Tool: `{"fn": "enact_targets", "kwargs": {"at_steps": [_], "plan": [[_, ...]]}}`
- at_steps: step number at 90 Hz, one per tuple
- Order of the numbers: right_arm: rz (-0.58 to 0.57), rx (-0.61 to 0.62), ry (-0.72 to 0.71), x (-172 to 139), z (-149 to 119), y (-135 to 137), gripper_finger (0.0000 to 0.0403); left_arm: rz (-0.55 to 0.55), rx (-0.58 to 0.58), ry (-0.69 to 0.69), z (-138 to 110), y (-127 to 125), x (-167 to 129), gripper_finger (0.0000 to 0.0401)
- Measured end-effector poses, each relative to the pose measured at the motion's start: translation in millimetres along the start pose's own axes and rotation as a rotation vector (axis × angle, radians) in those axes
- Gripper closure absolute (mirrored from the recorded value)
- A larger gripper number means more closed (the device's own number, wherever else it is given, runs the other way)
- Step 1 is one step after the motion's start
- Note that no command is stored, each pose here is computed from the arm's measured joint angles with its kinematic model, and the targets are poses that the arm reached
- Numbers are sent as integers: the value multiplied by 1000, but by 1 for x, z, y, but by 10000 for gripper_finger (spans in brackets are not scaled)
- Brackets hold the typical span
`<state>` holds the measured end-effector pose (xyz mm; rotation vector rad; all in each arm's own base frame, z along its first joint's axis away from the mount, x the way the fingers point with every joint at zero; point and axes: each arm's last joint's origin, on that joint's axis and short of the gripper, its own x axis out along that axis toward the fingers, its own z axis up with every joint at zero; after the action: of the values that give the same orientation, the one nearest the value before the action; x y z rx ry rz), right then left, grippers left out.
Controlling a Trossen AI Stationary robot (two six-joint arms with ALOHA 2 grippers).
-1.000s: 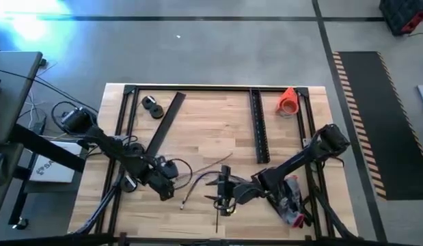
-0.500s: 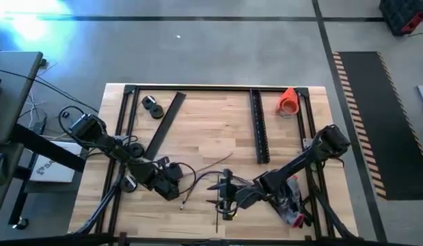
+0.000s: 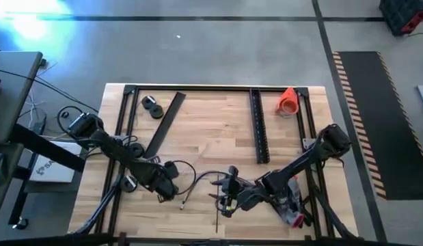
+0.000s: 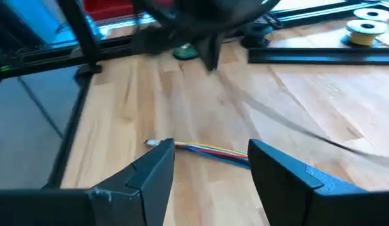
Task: Ziptie cables
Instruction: Wrap the black zip tie on the cables
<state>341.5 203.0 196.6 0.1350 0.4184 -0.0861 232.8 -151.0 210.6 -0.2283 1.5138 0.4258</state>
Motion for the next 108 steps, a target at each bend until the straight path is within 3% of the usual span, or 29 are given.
{"fn": "enact_targets", "kwargs": {"at_steps": [11, 24, 48, 77, 88, 108], "plan": [[110, -64, 22, 9, 3, -6, 215, -97, -14, 4, 7, -8, -35, 400], [204, -198, -24, 30, 2, -14, 215, -201, -34, 11, 13, -14, -54, 401], [241, -350, -100, 81, 31, -30, 215, -235, -38, 42, 14, -17, -55, 401], [409, -371, -12, 141, 50, -39, 217, -238, -29, 30, 13, -20, -54, 401], [414, -378, -19, 152, 49, -34, 241, -235, -19, 34, 10, -22, -54, 401], [404, -377, -20, 160, 47, -32, 320, -226, -24, 24, 8, -23, -54, 401]]}}
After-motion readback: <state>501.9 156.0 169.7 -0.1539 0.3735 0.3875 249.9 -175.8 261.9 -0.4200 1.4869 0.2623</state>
